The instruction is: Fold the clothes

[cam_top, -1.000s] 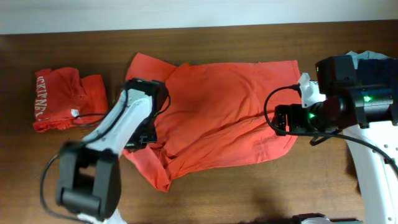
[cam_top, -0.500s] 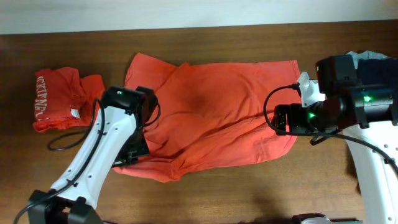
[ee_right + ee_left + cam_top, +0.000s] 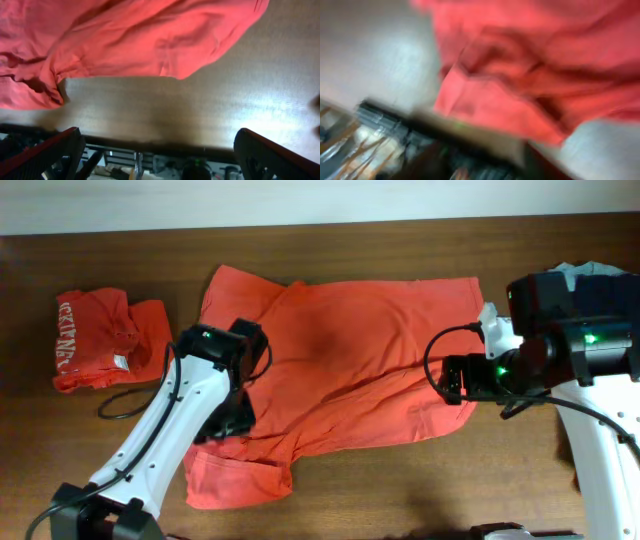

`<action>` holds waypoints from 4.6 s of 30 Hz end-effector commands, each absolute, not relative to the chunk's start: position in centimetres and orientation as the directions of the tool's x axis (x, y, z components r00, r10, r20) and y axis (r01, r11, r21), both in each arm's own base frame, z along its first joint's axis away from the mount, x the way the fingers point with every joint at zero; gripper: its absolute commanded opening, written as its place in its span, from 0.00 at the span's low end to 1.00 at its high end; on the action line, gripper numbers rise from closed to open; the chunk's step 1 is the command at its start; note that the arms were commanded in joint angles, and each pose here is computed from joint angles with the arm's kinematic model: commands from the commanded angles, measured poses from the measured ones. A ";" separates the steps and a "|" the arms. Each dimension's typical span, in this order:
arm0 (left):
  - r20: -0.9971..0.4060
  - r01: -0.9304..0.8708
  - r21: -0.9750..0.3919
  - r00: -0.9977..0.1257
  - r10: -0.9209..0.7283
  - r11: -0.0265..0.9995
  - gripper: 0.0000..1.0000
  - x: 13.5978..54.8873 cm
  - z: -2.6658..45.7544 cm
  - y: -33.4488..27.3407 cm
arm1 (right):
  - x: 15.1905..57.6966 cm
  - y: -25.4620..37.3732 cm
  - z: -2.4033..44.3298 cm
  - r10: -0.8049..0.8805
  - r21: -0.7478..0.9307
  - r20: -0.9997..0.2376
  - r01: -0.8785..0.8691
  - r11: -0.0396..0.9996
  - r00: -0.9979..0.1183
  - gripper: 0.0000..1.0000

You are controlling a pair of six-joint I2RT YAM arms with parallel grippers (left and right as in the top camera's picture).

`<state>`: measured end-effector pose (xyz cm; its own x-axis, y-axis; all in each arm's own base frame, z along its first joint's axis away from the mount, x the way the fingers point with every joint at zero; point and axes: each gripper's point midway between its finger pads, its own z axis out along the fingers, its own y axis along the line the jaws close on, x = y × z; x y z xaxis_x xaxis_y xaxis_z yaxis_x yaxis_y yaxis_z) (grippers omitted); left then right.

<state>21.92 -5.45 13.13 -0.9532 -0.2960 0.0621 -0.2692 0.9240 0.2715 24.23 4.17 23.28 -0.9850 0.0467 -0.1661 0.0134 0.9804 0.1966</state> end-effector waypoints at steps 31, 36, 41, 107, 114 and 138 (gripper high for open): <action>-0.163 -0.248 0.162 -0.961 -0.221 0.955 0.92 27.6 12.3 -6.7 | 19.6 1.6 2.5 0.399 0.046 0.016 0.399 0.916 -0.917 0.74; -0.163 -0.247 0.162 -0.961 -0.221 0.955 0.92 27.6 12.3 -6.7 | 20.9 1.6 1.5 0.364 0.054 -0.008 0.363 0.930 -0.931 0.73; -0.163 -0.247 0.162 -0.962 -0.221 0.955 0.92 27.6 12.3 -6.7 | 22.3 1.7 0.0 0.352 0.059 -0.018 0.350 0.935 -0.936 0.73; -0.188 -0.252 0.145 -0.956 -0.223 0.957 0.92 28.3 12.4 -7.0 | 25.8 -3.4 -0.1 0.705 0.193 -0.049 0.686 0.701 -0.707 0.44; -0.200 -0.254 0.136 -0.954 -0.224 0.958 0.92 28.6 12.4 -7.1 | 27.7 -2.8 0.3 0.632 0.272 -0.110 0.589 0.761 -0.767 0.44; -0.203 -0.254 0.134 -0.953 -0.224 0.958 0.92 28.7 12.4 -7.2 | 25.1 -2.2 -0.7 0.586 0.131 -0.041 0.577 0.806 -0.810 0.04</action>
